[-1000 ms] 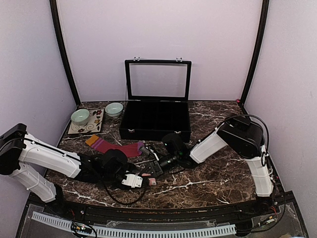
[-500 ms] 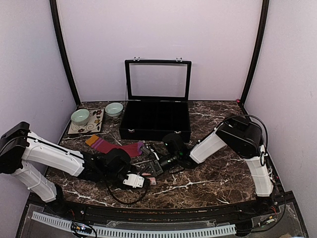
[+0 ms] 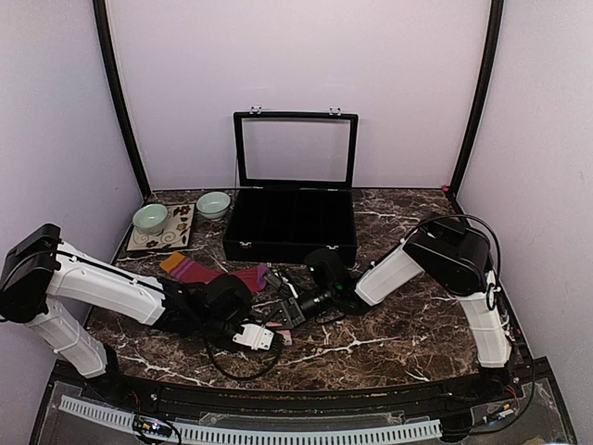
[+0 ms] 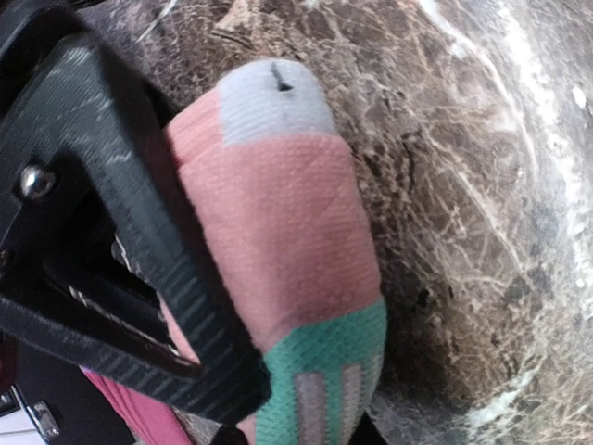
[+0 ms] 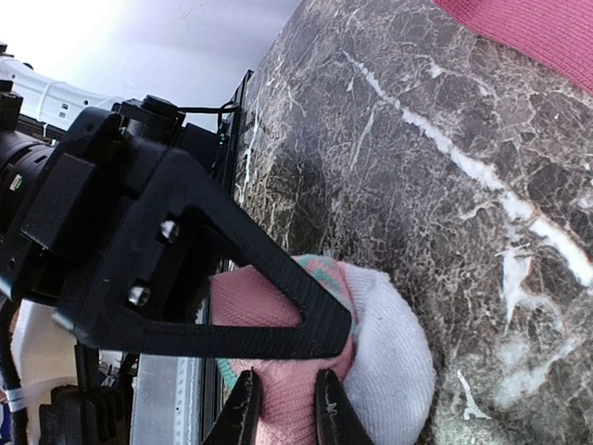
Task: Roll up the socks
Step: Pick up the sock from the center of the board.
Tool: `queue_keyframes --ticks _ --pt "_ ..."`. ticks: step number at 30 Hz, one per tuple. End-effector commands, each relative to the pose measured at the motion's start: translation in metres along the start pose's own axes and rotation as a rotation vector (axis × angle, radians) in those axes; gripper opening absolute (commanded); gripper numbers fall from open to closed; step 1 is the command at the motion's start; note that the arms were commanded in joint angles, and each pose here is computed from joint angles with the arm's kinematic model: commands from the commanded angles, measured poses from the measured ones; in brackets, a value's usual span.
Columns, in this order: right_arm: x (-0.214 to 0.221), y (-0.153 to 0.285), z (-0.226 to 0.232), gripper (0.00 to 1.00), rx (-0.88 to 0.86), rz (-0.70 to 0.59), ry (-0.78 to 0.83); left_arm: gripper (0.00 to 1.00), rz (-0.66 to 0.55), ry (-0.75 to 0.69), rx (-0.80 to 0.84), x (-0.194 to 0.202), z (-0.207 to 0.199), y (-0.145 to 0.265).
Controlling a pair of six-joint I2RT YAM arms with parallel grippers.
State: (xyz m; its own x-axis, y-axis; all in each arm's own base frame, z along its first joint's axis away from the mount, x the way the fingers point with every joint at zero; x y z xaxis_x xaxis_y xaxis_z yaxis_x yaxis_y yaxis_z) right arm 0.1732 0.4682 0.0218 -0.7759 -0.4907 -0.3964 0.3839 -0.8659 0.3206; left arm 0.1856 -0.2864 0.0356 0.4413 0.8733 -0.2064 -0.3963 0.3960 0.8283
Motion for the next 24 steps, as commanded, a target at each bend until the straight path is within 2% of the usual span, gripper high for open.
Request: queue_keyframes --ticks 1,4,7,13,16,18,19,24 --pt "0.166 0.019 -0.118 0.13 0.404 0.279 -0.536 0.37 -0.082 0.032 -0.101 -0.028 0.036 0.0" --pt "0.165 0.019 -0.118 0.13 0.405 0.27 -0.545 0.38 -0.052 0.031 -0.083 -0.029 0.031 -0.007" --pt "0.163 0.019 -0.119 0.13 0.412 0.26 -0.548 0.4 0.027 0.034 -0.098 -0.026 0.032 -0.018" --pt "0.162 0.023 -0.12 0.12 0.433 0.233 -0.551 0.35 -0.015 0.135 -0.121 -0.03 0.036 -0.009" --pt "0.162 0.025 -0.122 0.12 0.435 0.218 -0.558 0.43 0.012 0.17 -0.086 -0.017 0.02 -0.005" --pt "0.162 0.025 -0.123 0.12 0.438 0.216 -0.558 0.61 0.012 0.204 -0.054 -0.013 0.01 -0.001" --pt "0.161 0.025 -0.124 0.12 0.44 0.212 -0.556 0.66 0.009 0.221 -0.032 -0.012 0.006 0.002" --pt "0.155 0.024 -0.127 0.12 0.442 0.196 -0.562 0.7 -0.022 0.25 0.06 -0.014 -0.014 0.005"
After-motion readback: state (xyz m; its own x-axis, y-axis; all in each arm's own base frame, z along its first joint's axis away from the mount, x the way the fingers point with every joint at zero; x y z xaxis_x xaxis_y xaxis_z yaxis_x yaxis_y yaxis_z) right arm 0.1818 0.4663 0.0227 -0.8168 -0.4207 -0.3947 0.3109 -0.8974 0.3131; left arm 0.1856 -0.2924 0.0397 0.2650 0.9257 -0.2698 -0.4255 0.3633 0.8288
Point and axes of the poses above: each gripper's point midway between its finger pads, its own y axis back along the fingers, its own z axis along the line the jaws close on, x = y × z, the point moved 1 cm from there along y, back along the fingers, and after that the axes turned 1 degree about -y, right-handed, at the moved point
